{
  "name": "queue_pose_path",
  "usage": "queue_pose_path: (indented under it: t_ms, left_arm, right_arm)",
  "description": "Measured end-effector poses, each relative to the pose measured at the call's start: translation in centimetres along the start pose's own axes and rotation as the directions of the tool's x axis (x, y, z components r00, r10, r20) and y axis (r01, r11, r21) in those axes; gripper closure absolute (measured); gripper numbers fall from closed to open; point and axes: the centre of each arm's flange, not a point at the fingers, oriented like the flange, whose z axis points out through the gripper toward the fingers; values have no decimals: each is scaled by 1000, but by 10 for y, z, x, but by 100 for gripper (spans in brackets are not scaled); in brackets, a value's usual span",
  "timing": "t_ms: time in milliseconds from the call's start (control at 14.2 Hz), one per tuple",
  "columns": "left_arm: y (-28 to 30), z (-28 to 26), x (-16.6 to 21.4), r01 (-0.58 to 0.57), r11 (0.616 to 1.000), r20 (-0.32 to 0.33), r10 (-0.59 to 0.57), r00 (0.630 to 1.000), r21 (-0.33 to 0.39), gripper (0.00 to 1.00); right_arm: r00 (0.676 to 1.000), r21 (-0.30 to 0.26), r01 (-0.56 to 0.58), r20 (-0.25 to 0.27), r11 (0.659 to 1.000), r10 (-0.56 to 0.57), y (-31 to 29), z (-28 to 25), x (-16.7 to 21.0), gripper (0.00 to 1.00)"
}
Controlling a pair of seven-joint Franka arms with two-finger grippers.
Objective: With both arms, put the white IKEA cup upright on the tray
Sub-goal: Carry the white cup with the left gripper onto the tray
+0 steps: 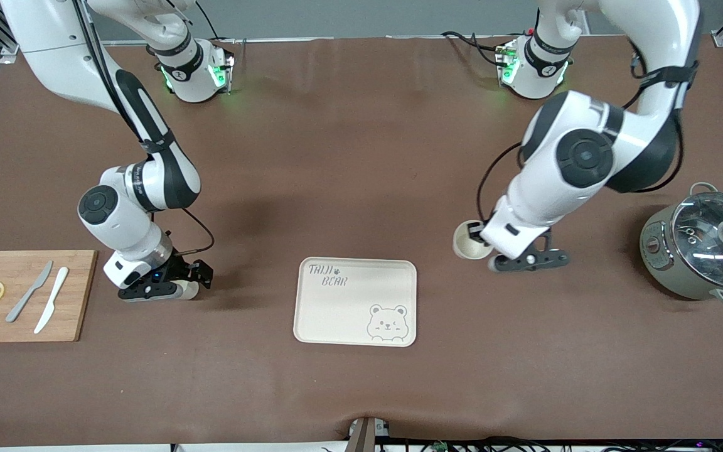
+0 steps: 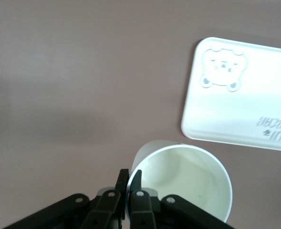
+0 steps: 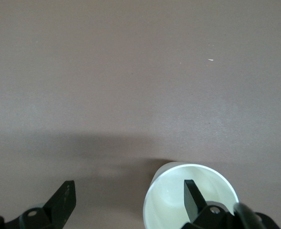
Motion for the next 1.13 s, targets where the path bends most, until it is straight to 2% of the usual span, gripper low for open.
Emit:
queue_pose_path:
  t_ms: [283,495,777,1130]
  left_arm:
    - [39,24,6,31,999,14,-31,999,-15,95]
    - [64,58,6,52,999,31,-52,998,6,95]
    - [114,105,-13,54,998,-26,-53,998,44,95]
    - [128,141,-10,60,998,-61,-59,996,15,95]
  right_arm:
    - [1000,0,3,7,1000,-3,-2,4,-4,0]
    - [1000,0,2,12,1000,-2,-1,7,-6,0]
    - [1000,0,0,-1,1000,0,0,17,-8,0]
    - [1000,0,-2,-9,1000,2,1,27,-10,0]
